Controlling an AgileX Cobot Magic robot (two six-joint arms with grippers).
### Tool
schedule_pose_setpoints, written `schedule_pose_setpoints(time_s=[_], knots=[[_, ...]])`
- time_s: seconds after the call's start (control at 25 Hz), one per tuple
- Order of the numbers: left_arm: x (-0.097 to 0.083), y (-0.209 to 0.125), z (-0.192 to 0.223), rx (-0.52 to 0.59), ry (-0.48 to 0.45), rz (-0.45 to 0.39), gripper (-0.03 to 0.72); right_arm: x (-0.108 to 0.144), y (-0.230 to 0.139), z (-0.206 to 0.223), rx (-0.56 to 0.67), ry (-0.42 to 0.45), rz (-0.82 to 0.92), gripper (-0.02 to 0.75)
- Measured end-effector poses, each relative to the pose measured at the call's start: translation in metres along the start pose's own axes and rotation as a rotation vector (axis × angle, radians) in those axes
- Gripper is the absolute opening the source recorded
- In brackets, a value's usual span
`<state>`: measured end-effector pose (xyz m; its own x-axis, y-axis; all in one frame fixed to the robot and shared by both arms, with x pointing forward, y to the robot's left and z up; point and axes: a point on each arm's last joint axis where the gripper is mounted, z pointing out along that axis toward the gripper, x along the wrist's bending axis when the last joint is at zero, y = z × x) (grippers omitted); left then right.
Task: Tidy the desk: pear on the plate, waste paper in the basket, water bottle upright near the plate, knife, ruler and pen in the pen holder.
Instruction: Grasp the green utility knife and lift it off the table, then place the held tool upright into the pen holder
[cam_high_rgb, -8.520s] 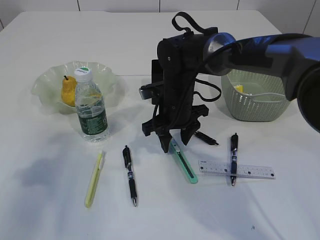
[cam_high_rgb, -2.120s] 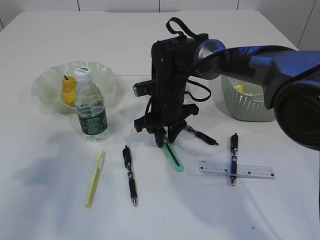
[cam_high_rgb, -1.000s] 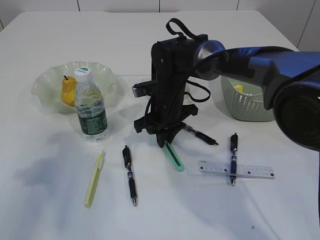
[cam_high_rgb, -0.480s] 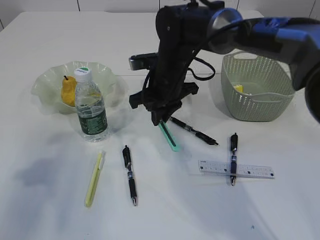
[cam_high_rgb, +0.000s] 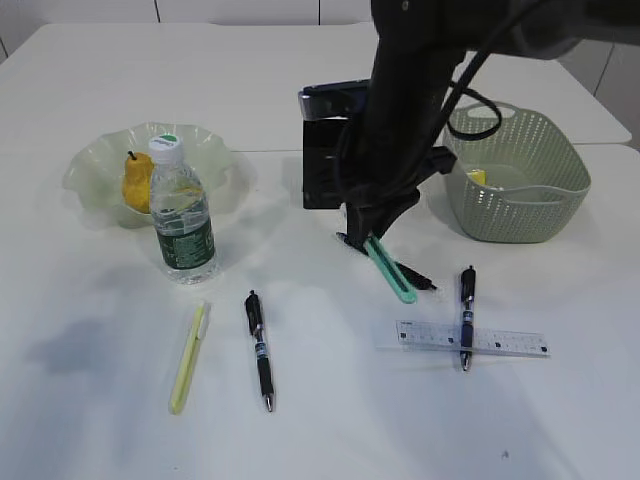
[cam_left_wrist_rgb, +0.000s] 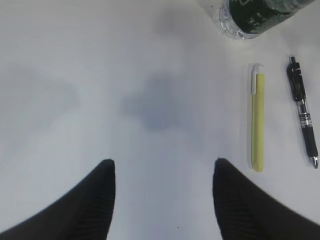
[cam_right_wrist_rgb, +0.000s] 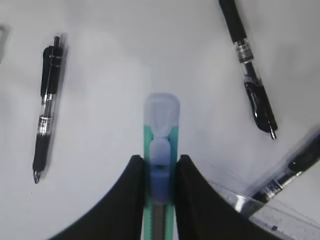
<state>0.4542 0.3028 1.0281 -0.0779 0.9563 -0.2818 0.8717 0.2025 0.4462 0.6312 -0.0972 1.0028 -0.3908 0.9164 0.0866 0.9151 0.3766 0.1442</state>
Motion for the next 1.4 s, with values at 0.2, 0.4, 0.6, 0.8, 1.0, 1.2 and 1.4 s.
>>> schedule_pose_setpoints(time_s=[0.2, 0.4, 0.6, 0.8, 1.0, 1.2, 1.4], knots=[[0.000, -0.002, 0.000, 0.022, -0.004, 0.000, 0.435, -0.002, -0.018, -0.031, -0.035, -0.001, -0.012, 0.115], [-0.001, -0.003, 0.000, 0.038, -0.008, 0.000, 0.435, -0.004, -0.047, -0.041, -0.001, -0.013, -0.027, 0.115], [-0.001, -0.004, 0.000, 0.047, -0.009, 0.000, 0.435, -0.006, -0.087, -0.044, -0.033, -0.017, -0.038, 0.114], [-0.001, -0.005, 0.000, 0.049, -0.010, 0.000, 0.430, -0.007, -0.096, -0.052, -0.189, -0.015, -0.040, 0.114], [-0.001, -0.005, 0.000, 0.050, -0.010, 0.000, 0.430, -0.008, -0.078, -0.056, -0.403, -0.035, -0.059, 0.114], [-0.001, -0.005, 0.000, 0.054, -0.011, 0.000, 0.430, -0.010, -0.057, -0.065, -0.658, -0.088, -0.100, 0.114], [-0.001, -0.005, 0.000, 0.058, -0.012, 0.000, 0.430, -0.011, -0.036, -0.062, -0.860, -0.115, -0.165, 0.114]])
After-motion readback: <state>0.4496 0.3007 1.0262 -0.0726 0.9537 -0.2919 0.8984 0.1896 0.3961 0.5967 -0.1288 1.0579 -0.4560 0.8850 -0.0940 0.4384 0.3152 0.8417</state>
